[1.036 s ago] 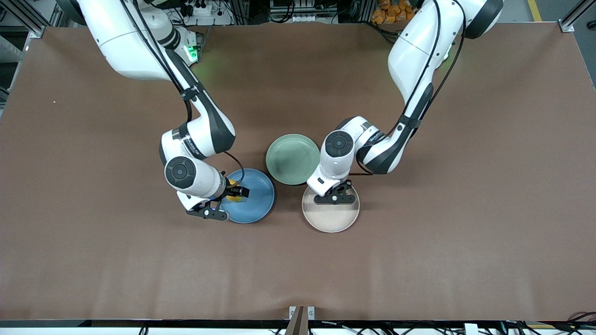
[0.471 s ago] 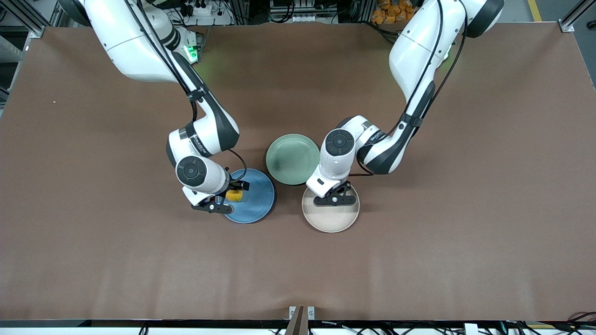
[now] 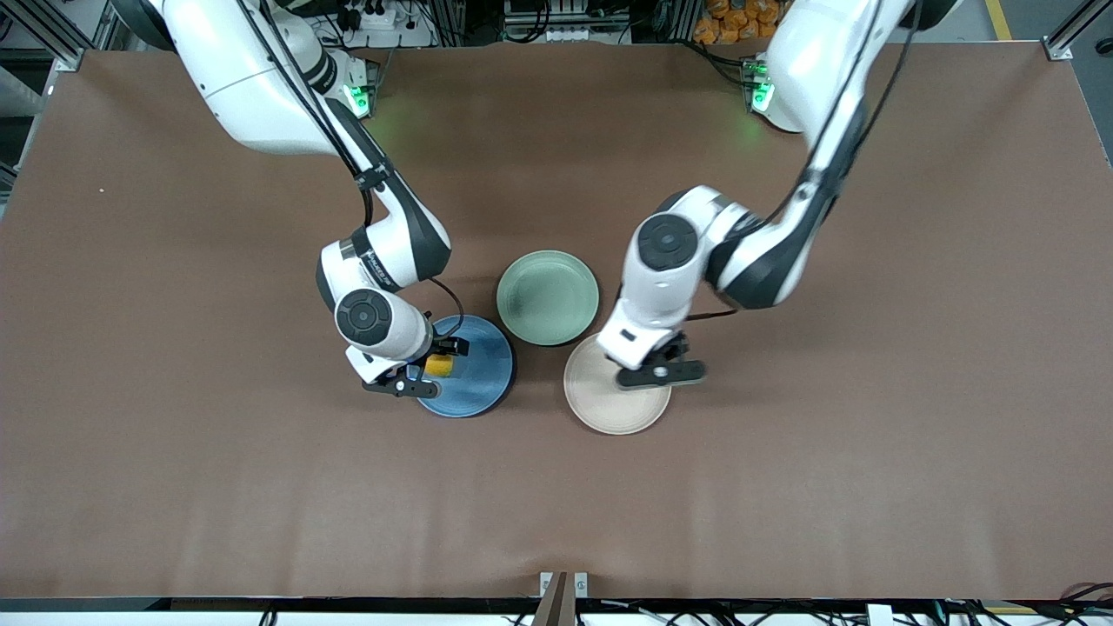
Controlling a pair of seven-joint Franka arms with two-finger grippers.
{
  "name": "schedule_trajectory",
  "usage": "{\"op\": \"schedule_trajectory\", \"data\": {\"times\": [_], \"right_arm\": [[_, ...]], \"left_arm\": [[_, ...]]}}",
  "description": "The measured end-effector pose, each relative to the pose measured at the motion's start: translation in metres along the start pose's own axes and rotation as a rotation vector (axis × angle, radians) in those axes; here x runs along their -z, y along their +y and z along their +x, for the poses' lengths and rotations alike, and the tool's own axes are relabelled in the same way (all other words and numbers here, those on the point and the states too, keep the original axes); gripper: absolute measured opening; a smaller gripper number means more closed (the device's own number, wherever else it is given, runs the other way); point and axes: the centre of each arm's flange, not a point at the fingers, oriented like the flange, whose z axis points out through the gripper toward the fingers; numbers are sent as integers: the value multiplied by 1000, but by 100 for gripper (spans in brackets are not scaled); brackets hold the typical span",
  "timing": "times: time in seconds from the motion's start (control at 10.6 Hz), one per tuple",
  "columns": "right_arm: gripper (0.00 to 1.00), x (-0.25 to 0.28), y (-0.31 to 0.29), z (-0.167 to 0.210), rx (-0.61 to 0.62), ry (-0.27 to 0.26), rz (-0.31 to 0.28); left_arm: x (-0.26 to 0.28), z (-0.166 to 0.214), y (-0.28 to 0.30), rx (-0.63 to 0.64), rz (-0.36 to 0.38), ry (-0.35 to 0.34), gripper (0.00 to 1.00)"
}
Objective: Pick lemon and lettuce from blue and beige plates
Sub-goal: 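Lift the lettuce with the left gripper while the right gripper lifts the lemon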
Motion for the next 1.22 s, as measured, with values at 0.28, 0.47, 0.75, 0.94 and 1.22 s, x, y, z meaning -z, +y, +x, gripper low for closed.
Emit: {"op": "schedule_trajectory", "data": {"times": [0.28, 0.47, 0.75, 0.94, 1.22], "right_arm": [[99, -3, 2, 2, 8, 11, -12], [80, 1, 2, 5, 19, 37, -19], [78, 1, 3, 7, 20, 52, -17], [78, 5, 4, 10, -35, 61, -11], [78, 28, 2, 13, -110, 93, 10]], "left_arm": [[54, 26, -46, 15, 10, -7, 3], [72, 44, -84, -15, 9, -32, 3], [93, 64, -146, -104, 50, -89, 3], [90, 72, -192, -129, 86, -159, 3], [50, 76, -234, -115, 103, -241, 3]]}}
